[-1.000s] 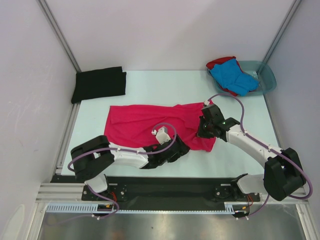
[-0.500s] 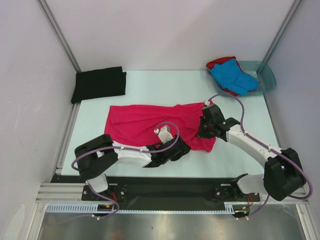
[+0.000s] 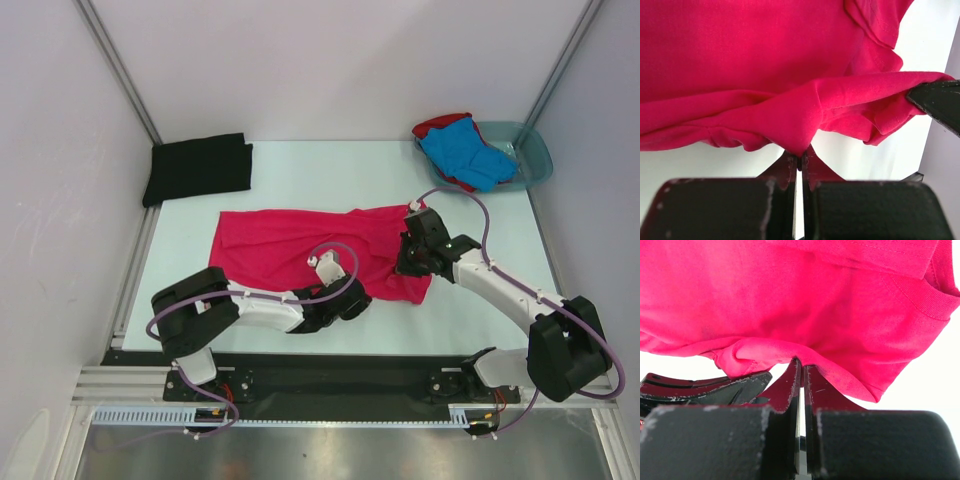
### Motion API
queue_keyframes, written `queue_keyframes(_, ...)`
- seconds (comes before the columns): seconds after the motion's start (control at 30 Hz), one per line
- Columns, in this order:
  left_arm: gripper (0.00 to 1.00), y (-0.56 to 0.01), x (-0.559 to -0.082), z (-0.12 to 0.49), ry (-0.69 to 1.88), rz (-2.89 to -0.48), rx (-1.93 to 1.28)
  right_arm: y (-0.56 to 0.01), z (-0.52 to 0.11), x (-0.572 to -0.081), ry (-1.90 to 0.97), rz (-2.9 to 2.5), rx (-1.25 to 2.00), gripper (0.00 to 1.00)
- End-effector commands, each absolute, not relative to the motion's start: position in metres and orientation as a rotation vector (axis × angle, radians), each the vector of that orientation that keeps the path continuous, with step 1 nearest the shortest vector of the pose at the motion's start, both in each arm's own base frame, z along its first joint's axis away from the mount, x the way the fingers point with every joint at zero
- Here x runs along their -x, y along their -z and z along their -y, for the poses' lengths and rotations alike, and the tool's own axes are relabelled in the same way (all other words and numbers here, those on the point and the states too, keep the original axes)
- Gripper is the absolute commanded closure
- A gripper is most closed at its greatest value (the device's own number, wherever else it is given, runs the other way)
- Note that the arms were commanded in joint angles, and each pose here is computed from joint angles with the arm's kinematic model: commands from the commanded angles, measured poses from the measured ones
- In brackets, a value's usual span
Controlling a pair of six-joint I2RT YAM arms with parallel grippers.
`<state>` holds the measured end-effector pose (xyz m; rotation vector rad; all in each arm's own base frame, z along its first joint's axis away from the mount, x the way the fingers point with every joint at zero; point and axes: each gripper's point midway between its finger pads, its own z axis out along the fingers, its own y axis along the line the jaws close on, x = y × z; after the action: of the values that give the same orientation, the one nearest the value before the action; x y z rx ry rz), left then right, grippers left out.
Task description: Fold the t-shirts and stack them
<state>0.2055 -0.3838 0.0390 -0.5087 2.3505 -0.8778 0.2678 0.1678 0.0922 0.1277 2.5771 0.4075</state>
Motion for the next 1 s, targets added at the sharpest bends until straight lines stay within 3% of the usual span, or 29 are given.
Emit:
queue_keyframes(0.0,1.0,-0.055,-0.212,0.389,0.929,-2.305,0.5,-0.104,-0.164,-0.271,-0.407,-2.538,-0.115,1.0)
queue_keyframes(0.5,1.0,-0.121,-0.227,0.371,0.984,-2.154,0.455,-0.099,-0.16,-0.255,-0.411,-2.573,-0.156,0.99)
queue_keyframes(0.9,0.99,-0.114,-0.255,0.371,1.052,-2.181,0.508,-0.09,-0.16,-0.278,-0.356,-2.594,-0.184,1.0)
queue_keyframes(0.97,0.94,-0.106,-0.259,0.376,1.088,-2.213,0.512,-0.085,-0.159,-0.283,-0.344,-2.609,-0.189,1.0)
